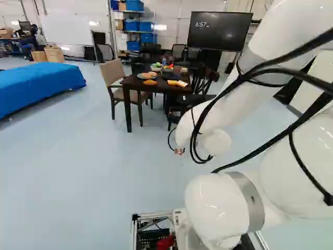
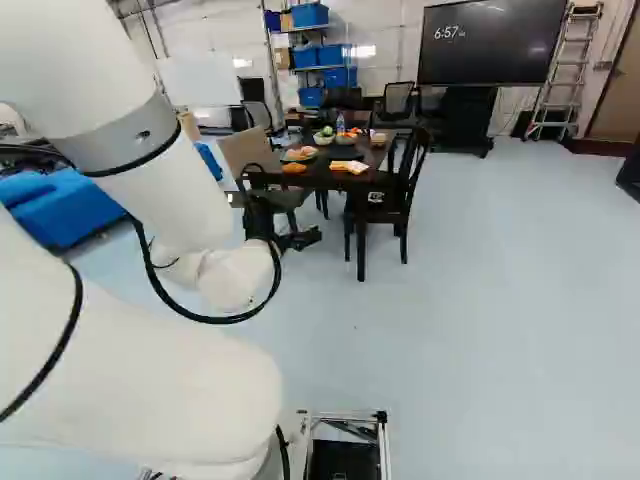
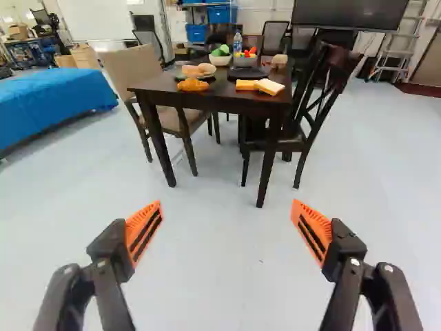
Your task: Move the croissant to the empty plate
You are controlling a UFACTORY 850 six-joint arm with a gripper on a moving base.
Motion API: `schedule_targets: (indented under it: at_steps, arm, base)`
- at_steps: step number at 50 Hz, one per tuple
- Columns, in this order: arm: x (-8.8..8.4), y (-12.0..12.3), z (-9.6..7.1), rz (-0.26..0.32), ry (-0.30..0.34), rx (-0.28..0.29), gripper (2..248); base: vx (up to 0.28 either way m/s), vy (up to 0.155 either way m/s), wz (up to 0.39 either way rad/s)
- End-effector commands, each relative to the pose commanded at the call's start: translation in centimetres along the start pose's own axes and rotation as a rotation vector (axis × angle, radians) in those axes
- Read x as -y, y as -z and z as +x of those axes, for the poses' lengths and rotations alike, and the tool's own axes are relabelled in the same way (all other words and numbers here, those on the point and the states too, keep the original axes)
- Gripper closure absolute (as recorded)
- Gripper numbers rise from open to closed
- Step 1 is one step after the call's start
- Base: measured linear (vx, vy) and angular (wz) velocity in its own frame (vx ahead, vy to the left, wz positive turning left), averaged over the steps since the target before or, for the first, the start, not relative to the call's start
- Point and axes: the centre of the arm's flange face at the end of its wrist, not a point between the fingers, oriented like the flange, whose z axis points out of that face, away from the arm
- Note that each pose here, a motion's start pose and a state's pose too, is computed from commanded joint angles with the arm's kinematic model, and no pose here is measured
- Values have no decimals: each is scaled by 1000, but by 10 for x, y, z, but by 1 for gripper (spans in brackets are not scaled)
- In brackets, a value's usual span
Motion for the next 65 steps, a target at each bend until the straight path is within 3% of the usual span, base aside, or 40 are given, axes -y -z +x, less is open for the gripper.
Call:
schedule_targets:
  at_steps: [34,65]
  arm:
    - [0,0,0,0,0,0,3]
    - [0,0,0,0,0,0,3]
  base:
    - [10,0,0]
    - [224,0,-14]
